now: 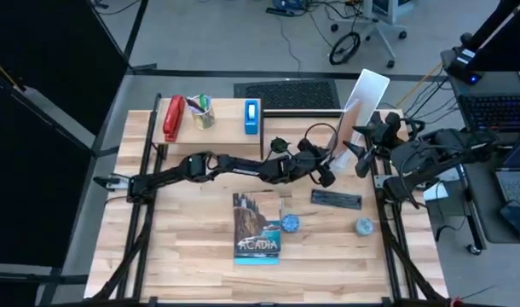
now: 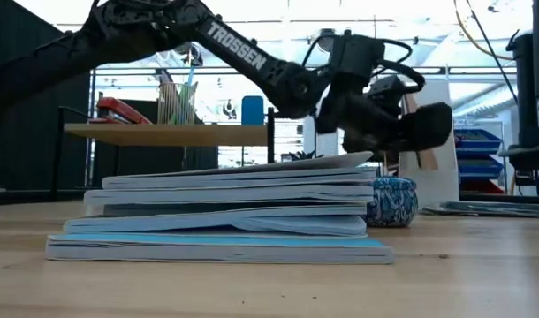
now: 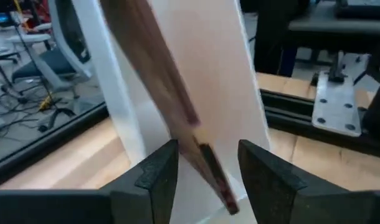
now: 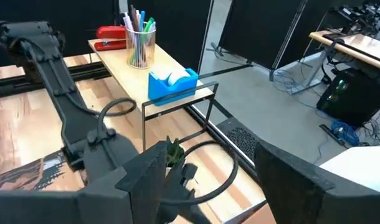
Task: Stock shelves
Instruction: Put the purple/brown book into the white book shelf
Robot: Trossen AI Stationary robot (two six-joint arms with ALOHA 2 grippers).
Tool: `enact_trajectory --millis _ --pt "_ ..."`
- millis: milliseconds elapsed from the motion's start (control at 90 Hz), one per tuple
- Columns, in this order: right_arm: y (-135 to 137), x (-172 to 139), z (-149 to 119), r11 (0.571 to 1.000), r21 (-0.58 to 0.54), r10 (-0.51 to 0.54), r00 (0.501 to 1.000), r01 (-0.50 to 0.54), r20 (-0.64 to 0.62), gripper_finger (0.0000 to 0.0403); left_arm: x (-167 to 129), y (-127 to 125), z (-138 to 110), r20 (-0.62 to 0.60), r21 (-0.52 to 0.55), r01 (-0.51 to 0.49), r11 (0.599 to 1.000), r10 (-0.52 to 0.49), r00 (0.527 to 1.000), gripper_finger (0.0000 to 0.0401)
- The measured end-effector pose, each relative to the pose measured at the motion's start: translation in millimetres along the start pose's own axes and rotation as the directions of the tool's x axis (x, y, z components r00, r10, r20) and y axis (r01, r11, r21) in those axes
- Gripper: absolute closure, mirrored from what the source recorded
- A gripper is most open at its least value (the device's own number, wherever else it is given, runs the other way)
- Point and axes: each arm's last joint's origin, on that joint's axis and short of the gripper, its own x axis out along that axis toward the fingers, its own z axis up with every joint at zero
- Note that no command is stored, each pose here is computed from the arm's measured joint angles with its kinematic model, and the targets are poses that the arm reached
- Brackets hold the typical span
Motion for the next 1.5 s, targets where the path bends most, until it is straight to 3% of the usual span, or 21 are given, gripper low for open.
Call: enact_trajectory --millis 200,311,378,433,522,667,1100,1500 --pt "1 0 0 1.0 -0.001 0.026 1.0 -0.026 -0.013 0.0183 -17 -6 23 -0.057 0.032 -0.043 0.999 0.045 0.997 0.0263" --pt "1 0 -1 1.0 -0.001 0.026 1.0 -0.026 -0.014 0.0183 -26 -10 33 -0.094 -0.012 -0.036 0.999 0.034 0.995 0.0322" --pt "1 0 -1 1.0 -0.001 0.025 1.0 -0.025 -0.013 0.0183 -28 -15 34 -0.095 -0.045 0.006 0.999 -0.011 0.995 0.0372" --pt "1 0 -1 1.0 -0.001 0.025 1.0 -0.025 -0.013 0.0183 -29 -18 32 -0.106 -0.076 0.036 0.997 -0.043 0.993 0.039" --pt "1 0 -1 1.0 -0.002 0.025 1.0 -0.025 -0.013 0.0183 -24 -21 18 -0.126 -0.12 0.047 0.992 -0.062 0.99 0.0391" --pt "1 0 -1 1.0 -0.006 0.025 1.0 -0.025 -0.013 0.0183 -15 -19 -7 -0.176 -0.108 0.043 0.993 -0.062 0.982 0.04" --pt "1 0 -1 1.0 -0.009 0.025 1.0 -0.025 -0.013 0.0183 0 8 -6 -0.134 -0.145 0.046 0.988 -0.066 0.989 0.0401" --pt "1 0 -1 1.0 -0.009 0.024 1.0 -0.025 -0.013 0.0183 -5 -6 -5 -0.119 -0.097 0.11 0.989 -0.121 0.986 0.0401"
